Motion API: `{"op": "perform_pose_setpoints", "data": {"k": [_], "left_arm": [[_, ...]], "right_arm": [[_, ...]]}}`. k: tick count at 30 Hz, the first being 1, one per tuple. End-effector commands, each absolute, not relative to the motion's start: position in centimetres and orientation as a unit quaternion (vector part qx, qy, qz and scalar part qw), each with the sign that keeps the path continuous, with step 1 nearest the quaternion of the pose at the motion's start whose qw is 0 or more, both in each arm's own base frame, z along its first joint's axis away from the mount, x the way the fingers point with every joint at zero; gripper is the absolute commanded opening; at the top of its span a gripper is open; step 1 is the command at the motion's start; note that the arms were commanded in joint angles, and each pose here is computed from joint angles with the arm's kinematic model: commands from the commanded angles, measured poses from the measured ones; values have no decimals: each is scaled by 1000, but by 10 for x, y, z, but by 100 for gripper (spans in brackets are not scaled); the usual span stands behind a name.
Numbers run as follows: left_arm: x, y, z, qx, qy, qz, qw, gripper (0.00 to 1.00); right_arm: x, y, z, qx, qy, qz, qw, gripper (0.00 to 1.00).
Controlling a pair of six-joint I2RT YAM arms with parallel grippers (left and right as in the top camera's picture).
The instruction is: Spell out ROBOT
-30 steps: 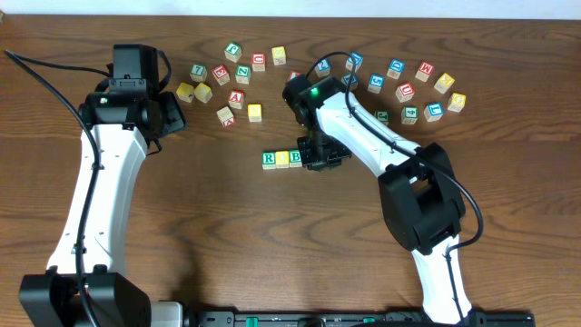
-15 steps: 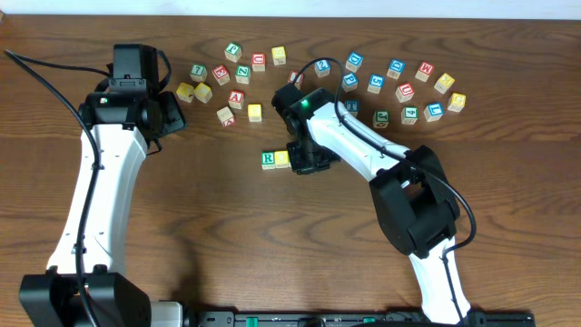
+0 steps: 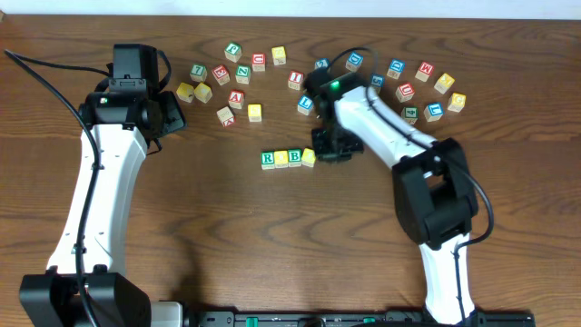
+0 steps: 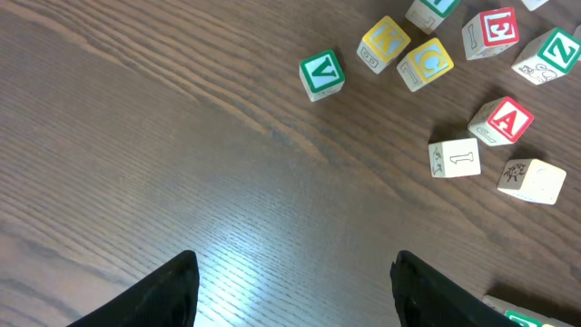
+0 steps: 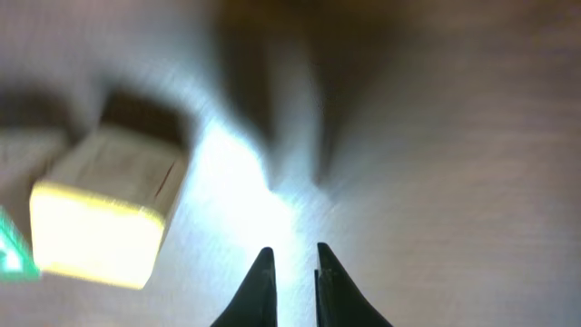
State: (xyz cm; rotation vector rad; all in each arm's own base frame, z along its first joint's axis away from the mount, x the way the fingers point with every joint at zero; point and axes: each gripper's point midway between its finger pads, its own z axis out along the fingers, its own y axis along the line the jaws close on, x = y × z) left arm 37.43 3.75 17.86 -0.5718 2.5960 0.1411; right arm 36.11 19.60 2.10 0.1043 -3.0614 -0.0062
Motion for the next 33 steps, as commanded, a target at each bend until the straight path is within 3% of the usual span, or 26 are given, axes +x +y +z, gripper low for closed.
{"op": "perform_pose_setpoints", "data": {"k": [1,25,33], "left_arm": [[378,41,181,-208,946,59,242,67],[378,41,181,-208,946,59,241,67],[378,41,181,-208,946,59,241,67]], "right_arm": [[371,208,38,30,-998,-50,18,9],[383,245,39,60,-994,-87,-30,10],[388,244,45,59,-993,-91,-38,6]]}}
